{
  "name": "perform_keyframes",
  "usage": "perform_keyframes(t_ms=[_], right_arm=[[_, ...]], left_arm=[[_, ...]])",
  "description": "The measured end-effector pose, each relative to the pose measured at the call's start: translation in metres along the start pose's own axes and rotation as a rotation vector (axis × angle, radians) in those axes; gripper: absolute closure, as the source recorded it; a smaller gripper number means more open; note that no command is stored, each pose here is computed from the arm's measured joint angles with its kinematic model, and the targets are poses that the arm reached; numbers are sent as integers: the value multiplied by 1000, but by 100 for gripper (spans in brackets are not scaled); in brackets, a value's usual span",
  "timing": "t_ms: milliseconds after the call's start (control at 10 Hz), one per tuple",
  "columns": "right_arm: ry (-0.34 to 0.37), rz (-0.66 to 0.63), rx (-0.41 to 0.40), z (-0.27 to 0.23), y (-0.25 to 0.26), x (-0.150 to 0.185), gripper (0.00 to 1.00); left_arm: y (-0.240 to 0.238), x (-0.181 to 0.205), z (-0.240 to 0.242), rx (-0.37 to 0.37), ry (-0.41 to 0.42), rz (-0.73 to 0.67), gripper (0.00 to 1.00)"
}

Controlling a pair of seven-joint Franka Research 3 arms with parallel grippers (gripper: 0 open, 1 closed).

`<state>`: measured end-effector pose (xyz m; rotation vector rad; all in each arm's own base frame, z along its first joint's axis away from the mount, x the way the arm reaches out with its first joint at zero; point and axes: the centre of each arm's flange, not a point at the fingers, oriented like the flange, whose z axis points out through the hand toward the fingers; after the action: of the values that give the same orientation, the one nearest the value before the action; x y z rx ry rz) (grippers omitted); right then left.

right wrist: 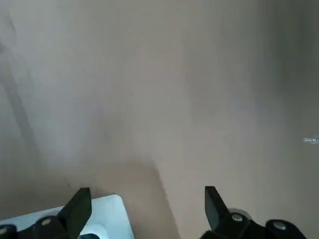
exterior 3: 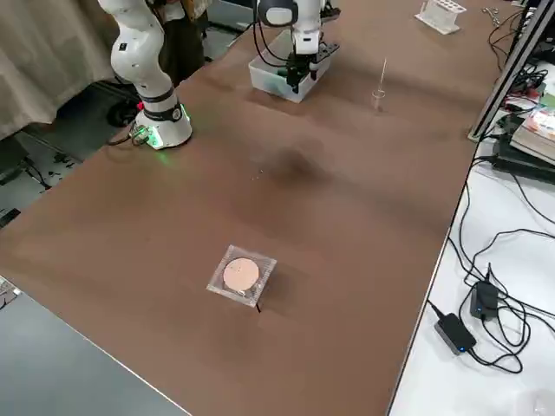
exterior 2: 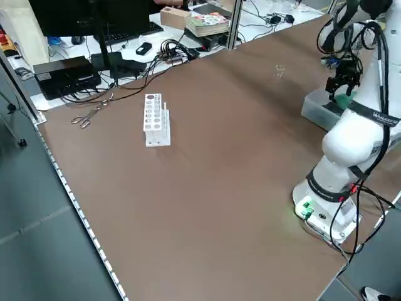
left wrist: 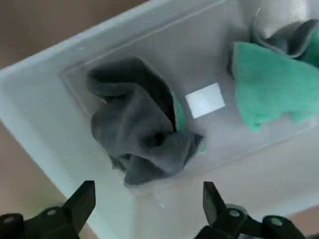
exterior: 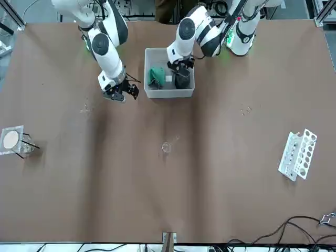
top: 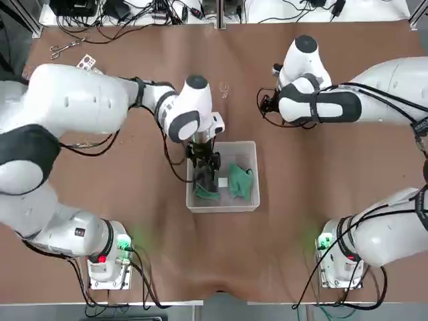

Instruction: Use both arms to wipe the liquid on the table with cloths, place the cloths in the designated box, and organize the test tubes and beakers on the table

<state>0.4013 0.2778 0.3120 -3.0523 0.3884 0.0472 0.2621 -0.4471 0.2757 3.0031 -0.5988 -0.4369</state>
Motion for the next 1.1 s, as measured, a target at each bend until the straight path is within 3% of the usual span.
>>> perform_keyframes(t_ms=[300,700,1100], right_arm=[[-8,0,-7,12,0,0,0],[-6,13,-5,17,-6,-5,0],[2,13,4,16,-10,-7,0]], left_arm=[[3,11,42,7,7,-24,4],[-2,22,50,-8,8,-49,15],[-2,23,55,14,19,-107,78]])
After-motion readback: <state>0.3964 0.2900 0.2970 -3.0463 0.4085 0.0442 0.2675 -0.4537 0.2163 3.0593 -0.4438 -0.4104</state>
